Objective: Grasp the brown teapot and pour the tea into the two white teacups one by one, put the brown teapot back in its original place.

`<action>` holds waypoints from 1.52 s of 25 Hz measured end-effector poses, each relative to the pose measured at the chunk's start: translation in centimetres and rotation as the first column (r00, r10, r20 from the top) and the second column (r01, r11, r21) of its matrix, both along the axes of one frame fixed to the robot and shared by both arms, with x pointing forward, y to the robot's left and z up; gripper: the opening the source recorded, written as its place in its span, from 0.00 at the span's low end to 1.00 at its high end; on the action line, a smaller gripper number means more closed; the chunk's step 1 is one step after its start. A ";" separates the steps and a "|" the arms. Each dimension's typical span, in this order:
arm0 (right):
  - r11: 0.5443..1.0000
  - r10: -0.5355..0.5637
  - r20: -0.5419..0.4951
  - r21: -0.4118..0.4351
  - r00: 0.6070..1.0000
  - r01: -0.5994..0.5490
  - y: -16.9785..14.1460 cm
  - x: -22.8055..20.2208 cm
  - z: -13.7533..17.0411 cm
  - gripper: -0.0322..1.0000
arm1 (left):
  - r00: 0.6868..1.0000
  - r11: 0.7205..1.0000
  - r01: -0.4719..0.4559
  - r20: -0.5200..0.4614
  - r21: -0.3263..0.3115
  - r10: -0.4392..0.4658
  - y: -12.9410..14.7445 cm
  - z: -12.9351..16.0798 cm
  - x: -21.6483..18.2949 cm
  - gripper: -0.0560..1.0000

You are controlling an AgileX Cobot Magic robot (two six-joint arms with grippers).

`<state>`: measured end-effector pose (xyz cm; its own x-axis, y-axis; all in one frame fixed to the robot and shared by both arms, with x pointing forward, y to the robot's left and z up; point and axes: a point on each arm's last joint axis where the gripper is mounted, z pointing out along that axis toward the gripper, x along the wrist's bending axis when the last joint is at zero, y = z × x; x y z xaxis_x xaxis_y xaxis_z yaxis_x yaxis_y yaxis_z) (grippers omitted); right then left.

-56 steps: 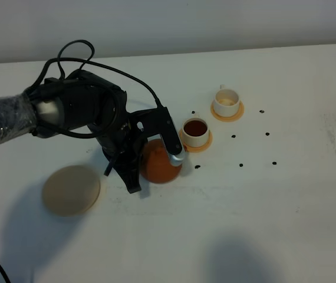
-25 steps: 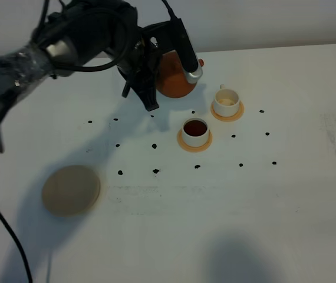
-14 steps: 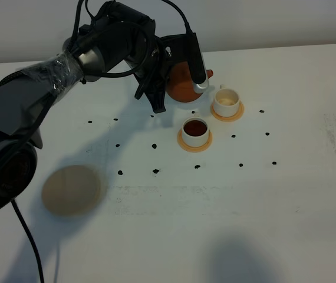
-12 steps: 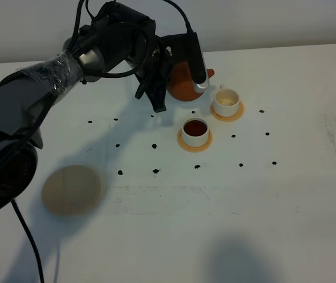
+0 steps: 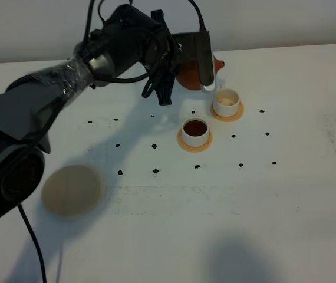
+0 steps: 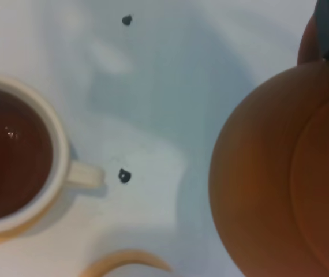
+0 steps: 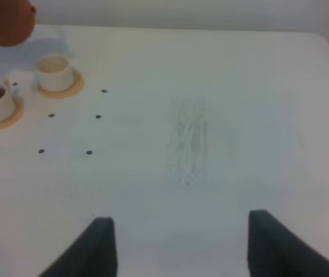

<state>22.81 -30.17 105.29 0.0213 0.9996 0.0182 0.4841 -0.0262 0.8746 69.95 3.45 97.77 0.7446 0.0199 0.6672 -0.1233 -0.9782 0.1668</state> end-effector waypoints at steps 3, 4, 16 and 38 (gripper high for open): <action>1.000 0.000 0.000 0.000 1.000 0.000 0.0 0.0 0.0 0.50 | 1.000 0.999 0.029 -0.005 0.028 -0.029 -0.4 -0.9 -0.1 0.17; 1.000 0.000 0.000 0.000 1.000 0.000 0.0 0.0 0.0 0.50 | 0.999 0.999 0.035 -0.006 0.035 -0.035 -0.5 -1.1 -0.1 0.17; 1.000 0.000 0.000 -0.001 1.000 0.000 0.0 0.0 0.0 0.50 | 0.995 0.988 0.086 0.033 0.131 -0.091 -0.9 -1.5 -0.2 0.17; 1.000 0.000 0.000 -0.001 1.000 0.000 0.0 0.0 0.0 0.50 | 0.966 0.950 0.163 0.153 0.266 -0.208 -2.2 -0.8 -0.3 0.17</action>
